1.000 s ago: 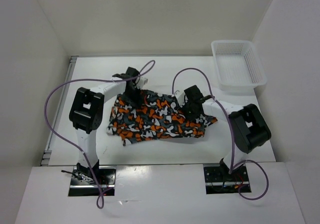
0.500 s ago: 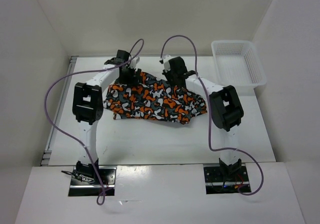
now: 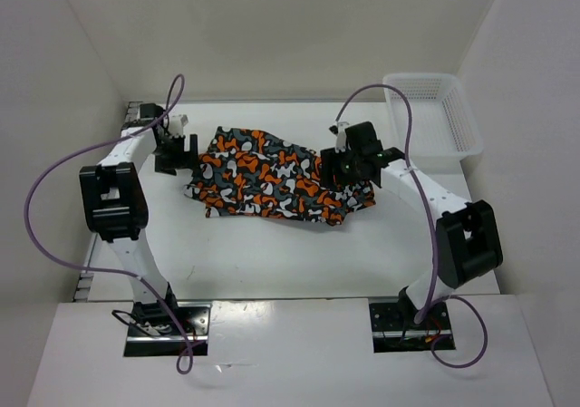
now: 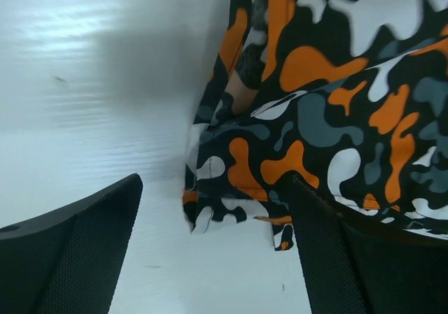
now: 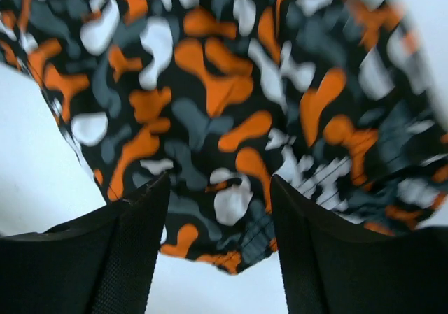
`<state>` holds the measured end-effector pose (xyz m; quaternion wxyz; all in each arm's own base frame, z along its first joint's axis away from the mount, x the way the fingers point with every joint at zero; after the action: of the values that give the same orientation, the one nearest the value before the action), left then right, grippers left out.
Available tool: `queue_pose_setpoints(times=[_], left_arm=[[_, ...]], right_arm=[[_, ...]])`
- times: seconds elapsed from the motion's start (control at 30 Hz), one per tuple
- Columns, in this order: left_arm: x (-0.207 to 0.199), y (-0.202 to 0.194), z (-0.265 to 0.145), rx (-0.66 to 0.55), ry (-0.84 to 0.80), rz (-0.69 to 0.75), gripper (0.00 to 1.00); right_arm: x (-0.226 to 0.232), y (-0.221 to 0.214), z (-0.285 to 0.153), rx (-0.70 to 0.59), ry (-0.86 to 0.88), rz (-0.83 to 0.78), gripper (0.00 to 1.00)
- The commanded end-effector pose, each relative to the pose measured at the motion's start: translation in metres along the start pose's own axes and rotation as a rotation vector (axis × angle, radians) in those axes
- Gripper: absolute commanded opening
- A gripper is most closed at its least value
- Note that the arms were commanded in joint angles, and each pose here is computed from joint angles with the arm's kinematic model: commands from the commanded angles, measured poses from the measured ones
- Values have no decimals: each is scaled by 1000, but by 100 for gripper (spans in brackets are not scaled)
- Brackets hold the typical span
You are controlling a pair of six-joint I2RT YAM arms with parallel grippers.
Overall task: Fold and stack the shorts
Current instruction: Fold the shorts
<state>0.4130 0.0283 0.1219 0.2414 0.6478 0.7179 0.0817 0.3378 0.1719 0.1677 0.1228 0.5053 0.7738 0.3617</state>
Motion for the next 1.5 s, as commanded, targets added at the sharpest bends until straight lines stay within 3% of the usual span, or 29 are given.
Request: queue_pose_setpoints(times=[0.0,0.17,0.33,0.43,0.47,0.53,0.57,0.7,0.9,1.1,1.17,1.2,1.3,1.47], left_arm=[[-3,-20,22,97,-78,-28,92],[-2,-45,31,169,-116,-65,92],[-1,-63,36,217,-116,-81,92],[-4,-70,37,250,-139,-96,81],[-4,-74,39,274,-148,-106,62],[-4,-75,39,289,-148,-111,45],[-6,-78,38,301,-157,-117,32],[-7,-79,37,318,-166,-125,11],[-9,-76,31,333,-165,-130,6],[-11,-65,24,316,-166,-124,5],[-7,-62,24,317,-163,-134,5],[-8,-58,23,305,-163,-129,5],[-4,-54,18,301,-150,-136,5],[5,-47,15,278,-122,-142,2]], right_arm=[[9,-34,-1,108,60,120,65],[0,-67,-9,173,103,249,71],[9,-88,-10,199,176,250,77],[11,-89,-8,208,195,255,77],[12,-89,-9,209,204,256,77],[12,-90,-12,227,194,262,77],[12,-88,-13,230,193,263,77],[20,-95,-10,299,236,338,77],[32,-134,-7,449,275,519,77],[30,-141,8,442,285,598,76],[25,-142,11,435,267,605,66],[19,-141,14,419,236,604,53],[6,-130,17,367,197,601,32],[-6,-121,18,326,145,538,6]])
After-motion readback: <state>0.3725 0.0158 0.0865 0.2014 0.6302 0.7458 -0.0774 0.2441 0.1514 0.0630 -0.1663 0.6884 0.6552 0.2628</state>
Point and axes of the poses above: each gripper's point midway between its finger pads, its own z axis out along the fingers, its own x axis along the line the jaws close on, y = z × x, the point moved 4 cm from there along -z, back along the fingers, and after that the axes turned 5 degrees about -z, right-handed, at the moved point
